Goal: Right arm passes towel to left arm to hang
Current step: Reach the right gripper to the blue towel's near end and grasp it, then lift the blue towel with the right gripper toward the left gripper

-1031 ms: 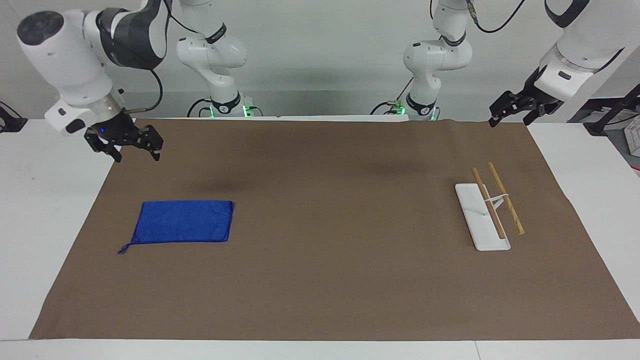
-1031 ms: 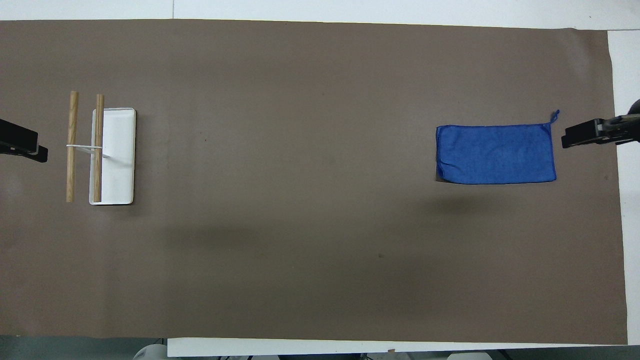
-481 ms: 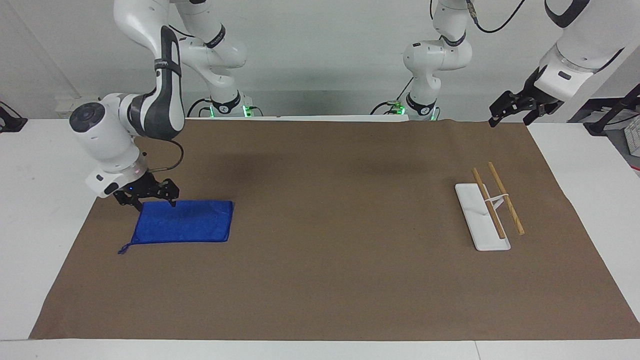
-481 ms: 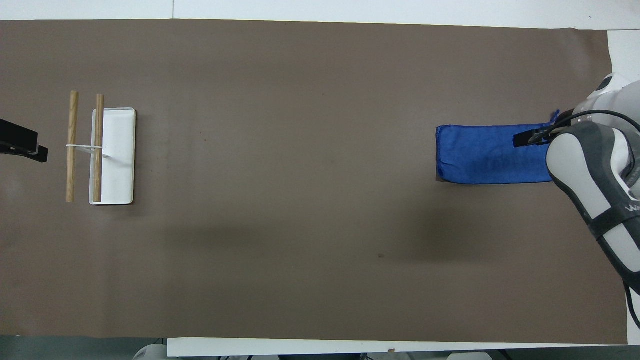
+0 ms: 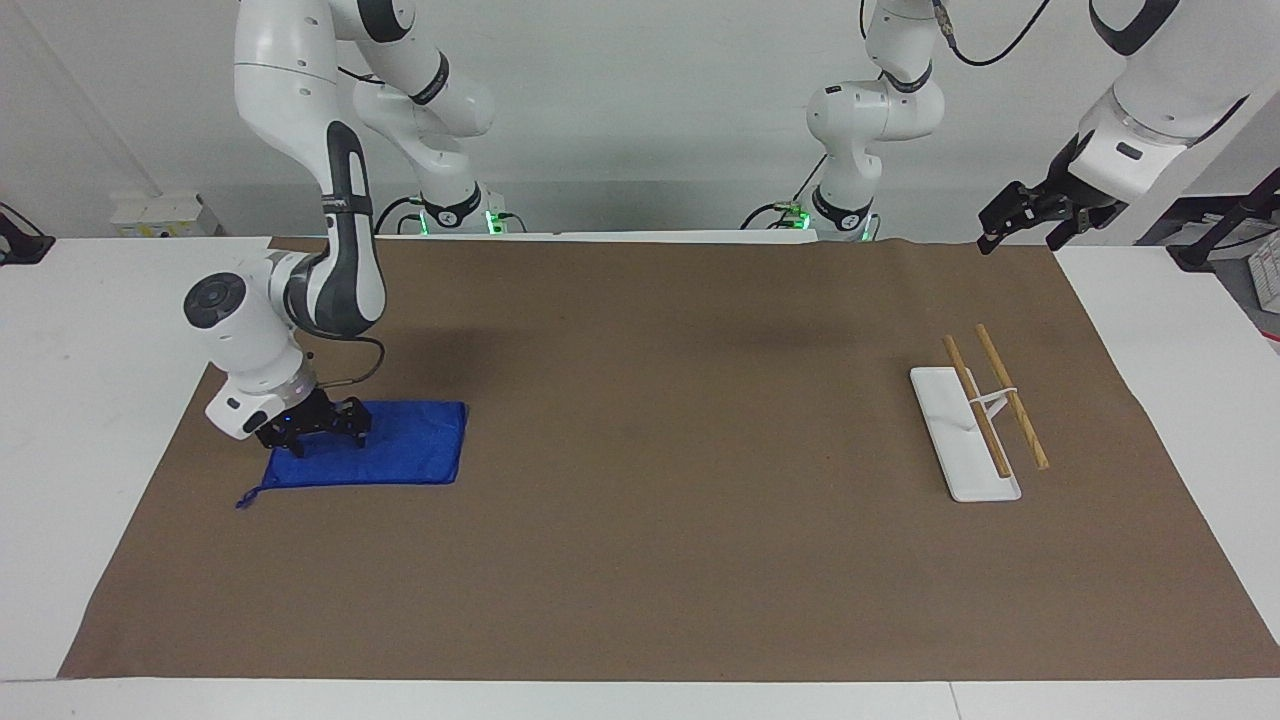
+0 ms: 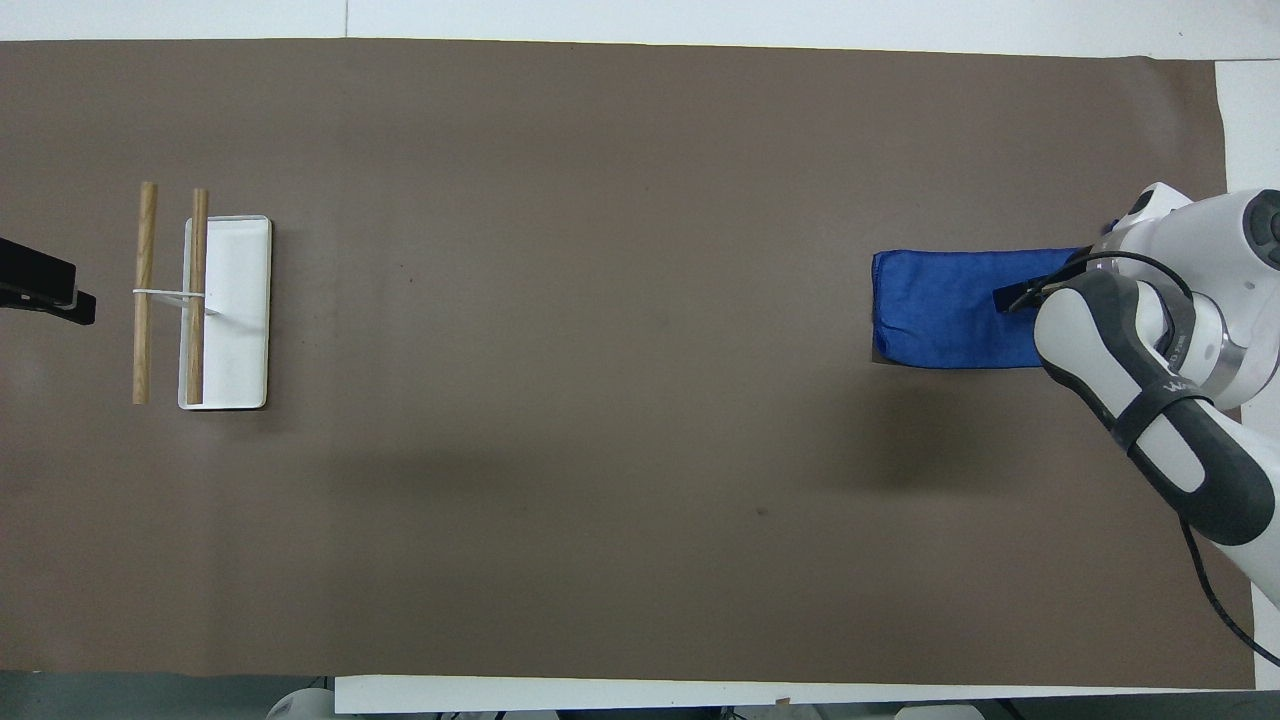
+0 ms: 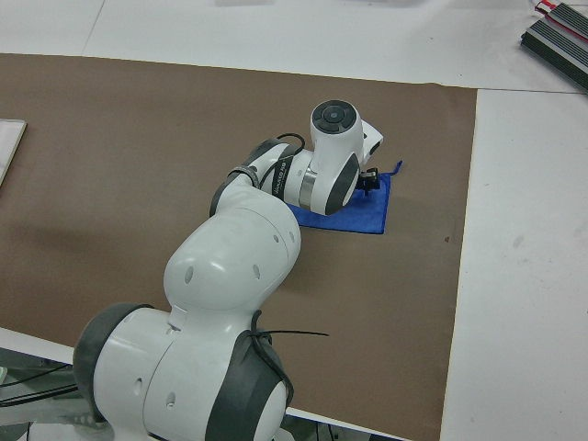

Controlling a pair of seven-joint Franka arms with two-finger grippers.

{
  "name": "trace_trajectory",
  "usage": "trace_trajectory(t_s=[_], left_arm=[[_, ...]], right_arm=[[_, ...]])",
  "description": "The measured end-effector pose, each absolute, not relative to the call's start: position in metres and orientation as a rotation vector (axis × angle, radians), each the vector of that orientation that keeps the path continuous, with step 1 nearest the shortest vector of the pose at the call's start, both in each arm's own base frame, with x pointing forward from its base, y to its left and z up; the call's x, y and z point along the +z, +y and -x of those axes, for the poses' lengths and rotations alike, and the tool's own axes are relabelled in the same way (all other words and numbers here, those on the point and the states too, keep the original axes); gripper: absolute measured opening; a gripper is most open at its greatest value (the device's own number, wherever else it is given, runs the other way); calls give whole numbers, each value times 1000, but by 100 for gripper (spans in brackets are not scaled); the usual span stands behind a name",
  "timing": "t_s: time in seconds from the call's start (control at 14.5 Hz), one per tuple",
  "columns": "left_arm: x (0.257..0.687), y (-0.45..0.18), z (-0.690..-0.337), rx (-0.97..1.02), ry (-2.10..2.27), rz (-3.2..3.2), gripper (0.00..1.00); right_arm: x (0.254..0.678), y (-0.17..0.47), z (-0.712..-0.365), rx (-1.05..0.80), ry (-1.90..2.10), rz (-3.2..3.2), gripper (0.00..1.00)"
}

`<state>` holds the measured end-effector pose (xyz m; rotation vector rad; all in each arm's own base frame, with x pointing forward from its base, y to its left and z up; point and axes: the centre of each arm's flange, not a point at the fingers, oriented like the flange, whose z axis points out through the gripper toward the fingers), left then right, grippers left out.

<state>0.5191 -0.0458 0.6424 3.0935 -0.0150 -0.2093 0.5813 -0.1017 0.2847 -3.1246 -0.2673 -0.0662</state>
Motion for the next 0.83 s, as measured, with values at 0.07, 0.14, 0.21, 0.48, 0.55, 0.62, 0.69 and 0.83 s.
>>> trace_trajectory(t_s=[0.07, 0.14, 0.21, 0.48, 0.55, 0.62, 0.69, 0.83], left_arm=[[642, -46, -519, -209, -15, -3094, 100], [642, -46, -519, -209, -15, -3094, 100], [642, -46, -519, -209, -15, -3094, 100], [642, -46, -519, -209, -15, -3094, 100], [642, -46, -519, -209, -15, -3094, 100], [642, -46, -519, -209, -15, -3094, 100], [642, -46, -519, -209, -15, -3094, 100], [642, -46, -519, -209, -15, -3094, 100]], right_arm=[[284, -101, -580, -65, -268, 3124, 99], [282, -101, -580, -70, -269, 3125, 93], [281, -100, -579, -77, -271, 3127, 93], [288, -98, -580, -99, -299, 3126, 50], [289, -97, -580, -102, -301, 3126, 40], [290, -96, -580, -99, -303, 3124, 27], [292, -95, -581, -83, -302, 3120, 17], [303, -92, -584, -28, -255, 3109, 6]])
